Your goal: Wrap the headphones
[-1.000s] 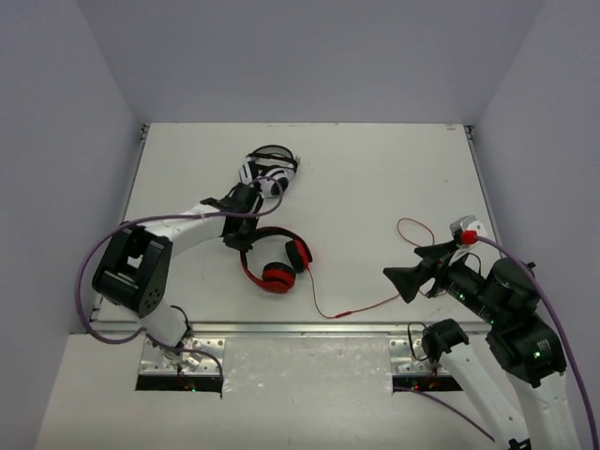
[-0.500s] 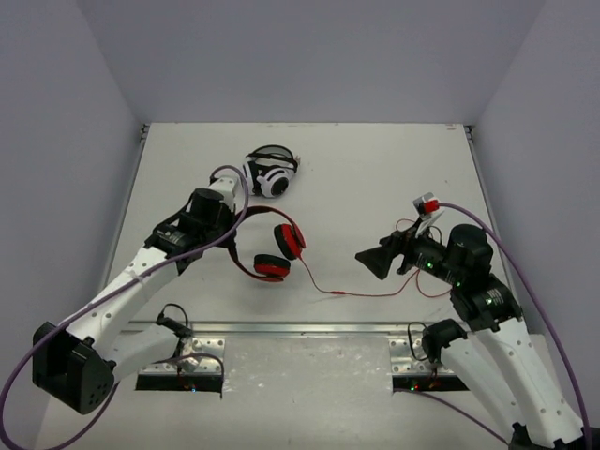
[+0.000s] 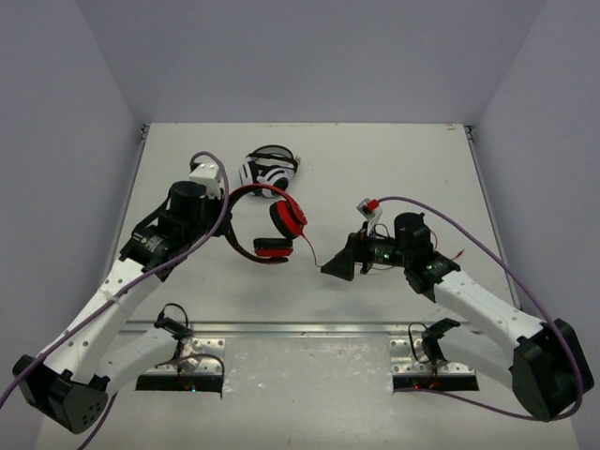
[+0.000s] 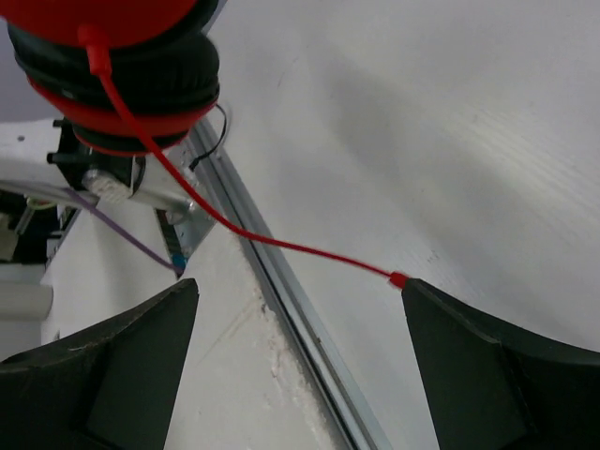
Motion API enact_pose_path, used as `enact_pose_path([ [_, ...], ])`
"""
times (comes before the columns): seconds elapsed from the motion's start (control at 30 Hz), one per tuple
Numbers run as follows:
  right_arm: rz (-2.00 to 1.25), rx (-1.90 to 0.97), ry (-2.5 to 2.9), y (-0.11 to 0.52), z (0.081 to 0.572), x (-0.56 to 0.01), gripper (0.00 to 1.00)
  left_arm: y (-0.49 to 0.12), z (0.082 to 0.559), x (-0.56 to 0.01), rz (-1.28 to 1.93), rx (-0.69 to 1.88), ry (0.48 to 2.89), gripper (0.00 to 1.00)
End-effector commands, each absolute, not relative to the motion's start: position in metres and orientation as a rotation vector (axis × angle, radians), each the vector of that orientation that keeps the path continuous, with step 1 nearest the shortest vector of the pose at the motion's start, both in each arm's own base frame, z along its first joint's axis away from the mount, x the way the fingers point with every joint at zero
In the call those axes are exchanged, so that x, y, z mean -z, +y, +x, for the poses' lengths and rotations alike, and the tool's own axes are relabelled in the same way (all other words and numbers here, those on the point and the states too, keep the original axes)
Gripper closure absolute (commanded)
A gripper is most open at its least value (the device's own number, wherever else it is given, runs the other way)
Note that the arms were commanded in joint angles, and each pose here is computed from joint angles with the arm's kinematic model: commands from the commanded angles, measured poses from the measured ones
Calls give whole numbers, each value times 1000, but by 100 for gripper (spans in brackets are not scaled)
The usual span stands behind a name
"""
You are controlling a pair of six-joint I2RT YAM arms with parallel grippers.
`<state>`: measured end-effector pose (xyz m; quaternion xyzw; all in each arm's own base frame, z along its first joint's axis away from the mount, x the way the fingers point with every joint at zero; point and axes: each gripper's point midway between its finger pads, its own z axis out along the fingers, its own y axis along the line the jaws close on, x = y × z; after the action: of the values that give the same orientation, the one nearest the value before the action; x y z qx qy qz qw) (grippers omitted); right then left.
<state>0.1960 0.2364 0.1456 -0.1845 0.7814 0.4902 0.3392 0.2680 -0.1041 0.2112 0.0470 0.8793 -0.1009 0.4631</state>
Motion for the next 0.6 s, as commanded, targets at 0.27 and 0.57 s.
enact_pose_path([
  [0.27,-801,-1111,1674,254,210,-188,10,-114,268,-273,52,363,2044,100],
  [0.57,-957,-1015,1691,251,214,-160,11,-122,253,-321,63,477,1967,100],
])
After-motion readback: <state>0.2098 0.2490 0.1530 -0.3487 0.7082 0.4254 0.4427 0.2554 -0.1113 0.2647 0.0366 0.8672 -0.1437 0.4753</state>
